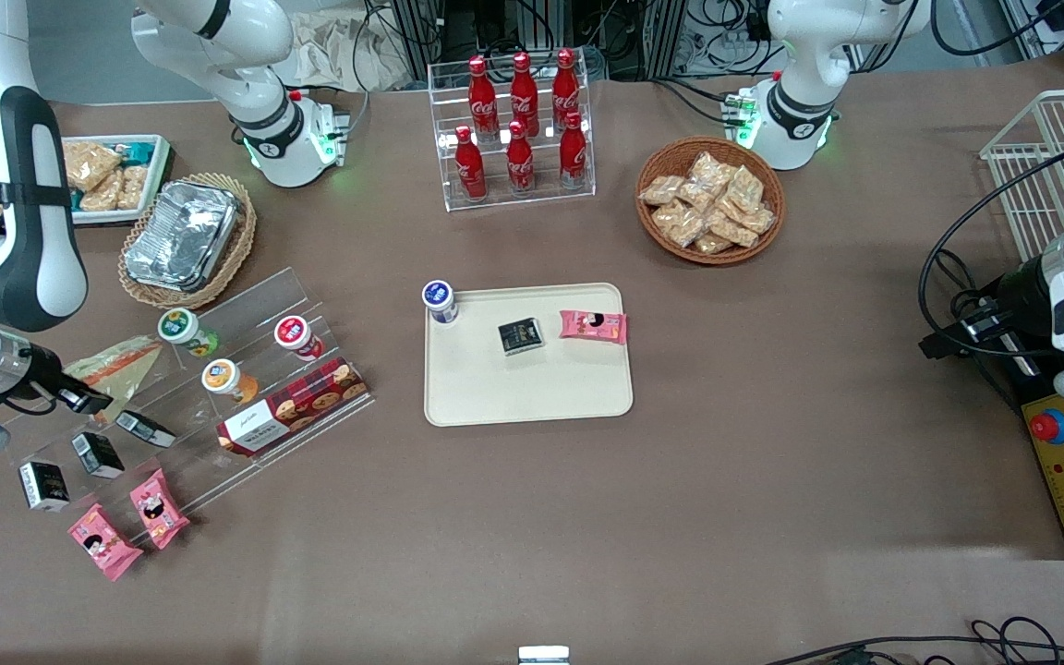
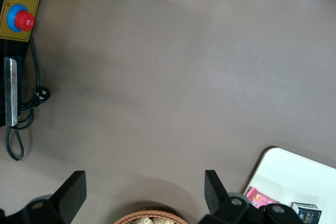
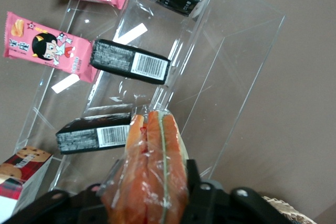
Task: Place sandwich on tray
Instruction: 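Lower the right gripper onto the sandwich pack and close on it, then lift the sandwich off the rack and carry it over the cream tray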
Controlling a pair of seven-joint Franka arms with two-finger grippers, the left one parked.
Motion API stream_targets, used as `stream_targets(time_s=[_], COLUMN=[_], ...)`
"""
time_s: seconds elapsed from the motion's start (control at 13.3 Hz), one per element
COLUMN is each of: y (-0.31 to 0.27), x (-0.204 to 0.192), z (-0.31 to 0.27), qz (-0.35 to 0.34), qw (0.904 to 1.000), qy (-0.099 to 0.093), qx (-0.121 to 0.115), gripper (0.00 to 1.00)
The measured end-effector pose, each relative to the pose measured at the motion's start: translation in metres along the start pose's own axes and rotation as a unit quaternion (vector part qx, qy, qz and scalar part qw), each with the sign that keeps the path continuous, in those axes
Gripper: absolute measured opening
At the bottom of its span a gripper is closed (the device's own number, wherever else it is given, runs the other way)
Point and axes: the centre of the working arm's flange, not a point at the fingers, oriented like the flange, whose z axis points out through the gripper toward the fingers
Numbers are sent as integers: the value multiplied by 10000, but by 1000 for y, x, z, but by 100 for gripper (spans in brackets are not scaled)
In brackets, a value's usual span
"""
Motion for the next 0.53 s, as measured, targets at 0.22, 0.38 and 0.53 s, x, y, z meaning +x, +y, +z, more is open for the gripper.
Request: stream_targets(time_s=[0.22, 0.38, 0.53], y=[1, 3, 4], x=[0, 0, 2], z=[-1, -10, -44], qz=[-117, -81, -93], qw=[9999, 9996, 9987], qy=[-30, -264, -506], qx=[27, 64, 28], gripper=[38, 37, 33])
